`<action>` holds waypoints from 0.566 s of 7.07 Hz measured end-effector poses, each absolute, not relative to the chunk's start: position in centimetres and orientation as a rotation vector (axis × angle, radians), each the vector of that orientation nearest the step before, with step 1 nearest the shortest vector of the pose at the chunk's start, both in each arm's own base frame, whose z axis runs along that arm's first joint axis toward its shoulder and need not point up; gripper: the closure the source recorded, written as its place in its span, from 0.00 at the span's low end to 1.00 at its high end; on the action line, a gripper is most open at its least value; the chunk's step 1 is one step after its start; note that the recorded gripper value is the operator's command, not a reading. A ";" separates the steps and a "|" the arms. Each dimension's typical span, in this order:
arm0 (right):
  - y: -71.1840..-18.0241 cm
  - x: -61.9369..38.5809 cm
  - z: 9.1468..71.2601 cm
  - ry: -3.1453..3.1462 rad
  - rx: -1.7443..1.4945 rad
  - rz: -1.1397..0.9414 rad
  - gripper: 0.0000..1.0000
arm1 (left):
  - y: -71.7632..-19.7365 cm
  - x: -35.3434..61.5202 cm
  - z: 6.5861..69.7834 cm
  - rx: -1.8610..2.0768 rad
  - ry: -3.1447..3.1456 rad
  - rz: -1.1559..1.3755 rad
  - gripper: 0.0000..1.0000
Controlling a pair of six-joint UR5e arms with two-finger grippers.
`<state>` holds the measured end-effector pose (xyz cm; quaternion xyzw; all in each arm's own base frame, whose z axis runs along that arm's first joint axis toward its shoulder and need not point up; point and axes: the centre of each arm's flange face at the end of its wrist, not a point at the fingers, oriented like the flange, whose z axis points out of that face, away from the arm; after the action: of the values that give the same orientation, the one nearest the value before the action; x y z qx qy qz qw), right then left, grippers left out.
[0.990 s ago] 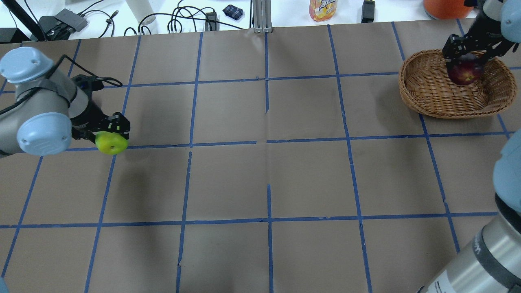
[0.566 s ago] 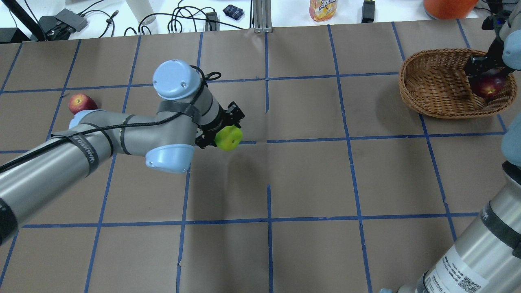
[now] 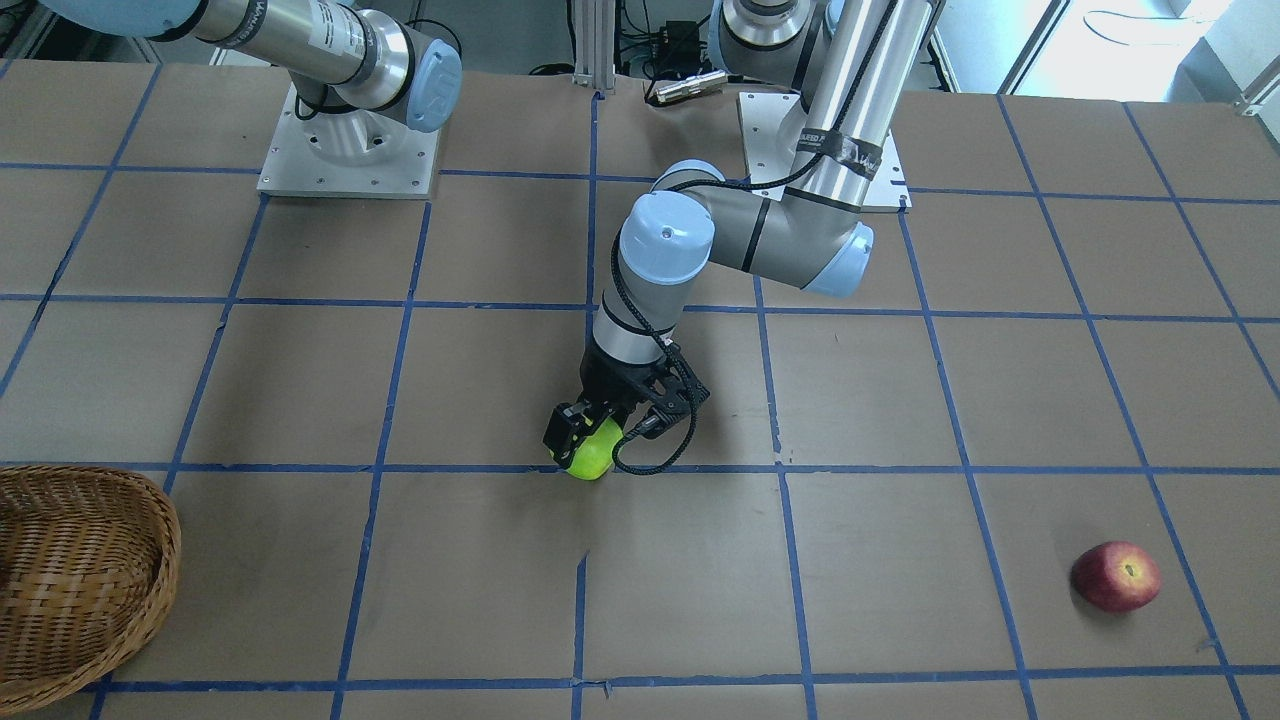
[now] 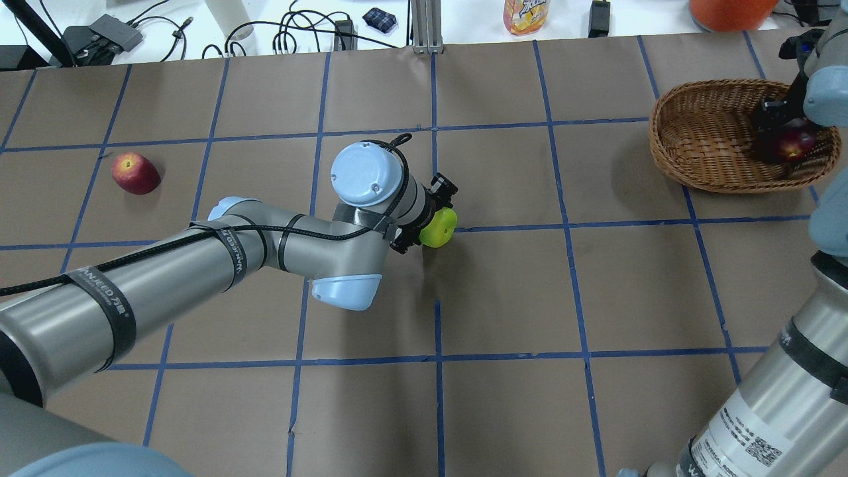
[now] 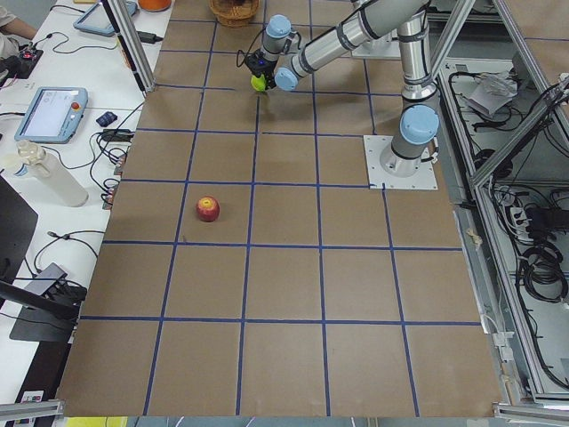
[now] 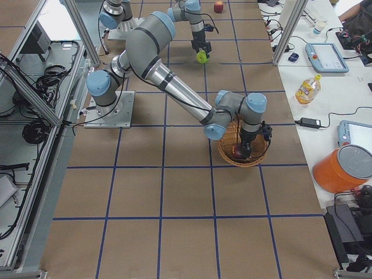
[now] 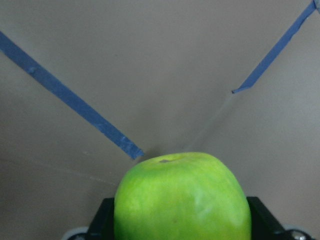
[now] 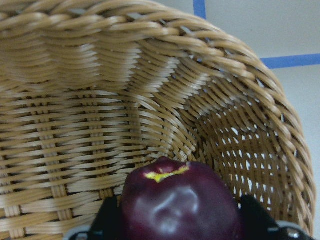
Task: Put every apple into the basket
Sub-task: 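Carry the green apple with the left gripper to the table center and release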
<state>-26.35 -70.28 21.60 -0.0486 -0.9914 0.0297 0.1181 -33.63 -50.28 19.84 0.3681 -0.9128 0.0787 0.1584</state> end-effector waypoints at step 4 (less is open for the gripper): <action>-69.3 -24.6 27.2 -2.930 -0.122 0.084 0.00 | -53.2 -31.6 24.7 0.992 -2.637 0.175 0.00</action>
<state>-24.60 -69.26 27.22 -0.0412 -0.9933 0.0284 0.1039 -31.63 -53.17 24.72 0.3469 -0.9223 0.0613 0.1589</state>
